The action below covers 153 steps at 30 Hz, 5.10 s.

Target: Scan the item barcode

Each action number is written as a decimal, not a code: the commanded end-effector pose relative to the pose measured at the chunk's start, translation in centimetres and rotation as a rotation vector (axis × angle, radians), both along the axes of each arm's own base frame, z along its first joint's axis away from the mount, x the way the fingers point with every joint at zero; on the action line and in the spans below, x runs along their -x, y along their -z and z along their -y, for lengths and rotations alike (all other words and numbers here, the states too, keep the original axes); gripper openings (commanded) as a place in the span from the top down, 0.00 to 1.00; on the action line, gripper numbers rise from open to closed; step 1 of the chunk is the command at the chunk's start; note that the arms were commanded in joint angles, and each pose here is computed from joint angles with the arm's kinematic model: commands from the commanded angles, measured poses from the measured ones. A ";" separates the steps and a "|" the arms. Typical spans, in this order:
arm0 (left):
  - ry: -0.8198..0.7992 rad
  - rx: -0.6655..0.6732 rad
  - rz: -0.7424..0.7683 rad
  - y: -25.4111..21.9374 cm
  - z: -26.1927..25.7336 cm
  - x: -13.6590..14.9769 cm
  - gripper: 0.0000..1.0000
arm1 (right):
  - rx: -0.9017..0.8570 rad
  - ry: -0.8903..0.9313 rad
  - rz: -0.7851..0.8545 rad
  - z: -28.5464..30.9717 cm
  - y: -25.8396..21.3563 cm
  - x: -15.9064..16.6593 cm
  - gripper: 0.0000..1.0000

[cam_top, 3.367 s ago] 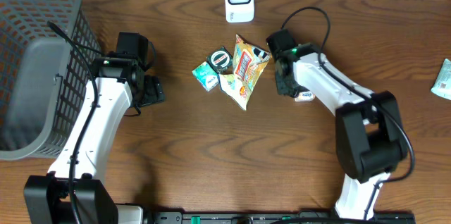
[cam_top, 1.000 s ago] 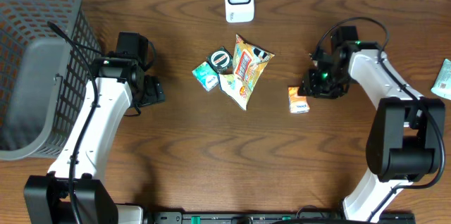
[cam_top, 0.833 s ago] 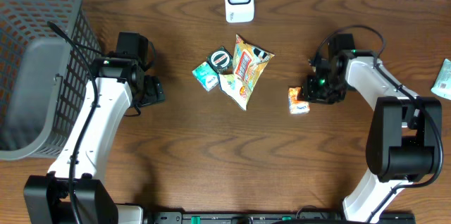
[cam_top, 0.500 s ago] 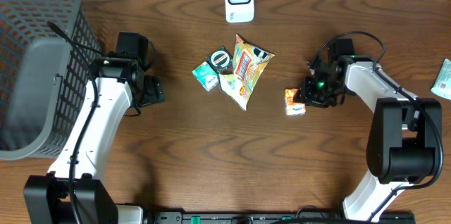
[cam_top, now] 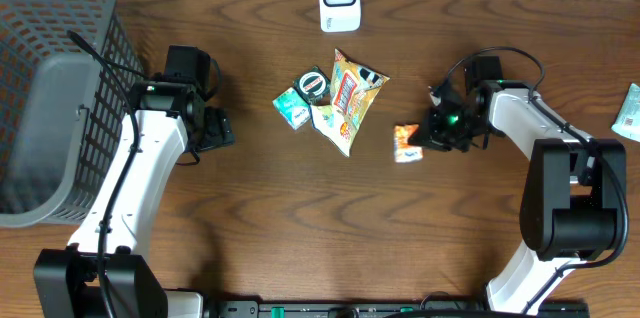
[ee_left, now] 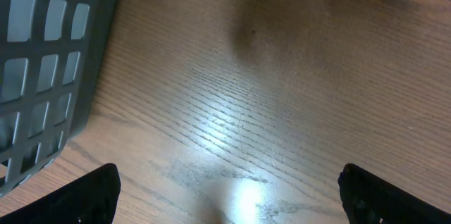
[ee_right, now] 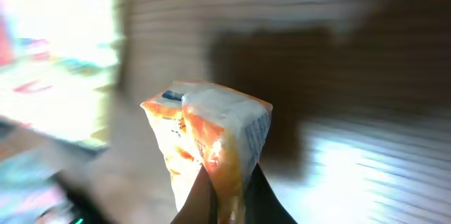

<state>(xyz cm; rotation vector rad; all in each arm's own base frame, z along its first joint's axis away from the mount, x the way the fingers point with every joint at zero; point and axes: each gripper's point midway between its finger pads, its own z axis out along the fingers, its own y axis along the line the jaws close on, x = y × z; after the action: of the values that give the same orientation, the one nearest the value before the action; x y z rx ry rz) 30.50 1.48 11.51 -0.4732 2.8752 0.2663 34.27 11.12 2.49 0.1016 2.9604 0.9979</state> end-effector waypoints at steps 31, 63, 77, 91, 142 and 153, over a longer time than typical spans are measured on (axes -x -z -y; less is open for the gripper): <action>-0.019 -0.018 -0.003 0.1 -0.5 0.2 0.02 | -0.908 -0.261 0.295 -8.5 -18.2 -0.9 0.99; -0.019 -0.018 -0.003 0.1 -0.5 0.2 0.02 | -0.889 -0.425 0.606 -8.8 -25.9 1.4 0.99; -0.019 -0.018 -0.002 0.1 -0.5 0.2 0.02 | -0.889 -0.424 0.606 -8.8 -25.9 1.4 0.99; -0.019 -0.018 -0.003 0.1 -0.5 0.2 0.02 | -0.811 -0.382 0.583 -9.3 -24.5 0.7 0.98; -0.020 -0.018 -0.003 0.1 -0.5 0.2 0.02 | 0.981 -0.656 1.260 -12.5 -15.5 -30.2 0.99; -0.019 -0.018 -0.003 0.1 -0.5 0.2 0.02 | 1.040 -0.643 1.227 -11.9 -13.0 -31.1 0.99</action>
<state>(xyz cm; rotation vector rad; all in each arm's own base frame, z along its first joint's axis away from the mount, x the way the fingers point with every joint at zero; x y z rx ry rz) 30.48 1.48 11.49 -0.4732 2.8759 0.2666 65.10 23.39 14.78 -1.0710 1.9053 -0.4796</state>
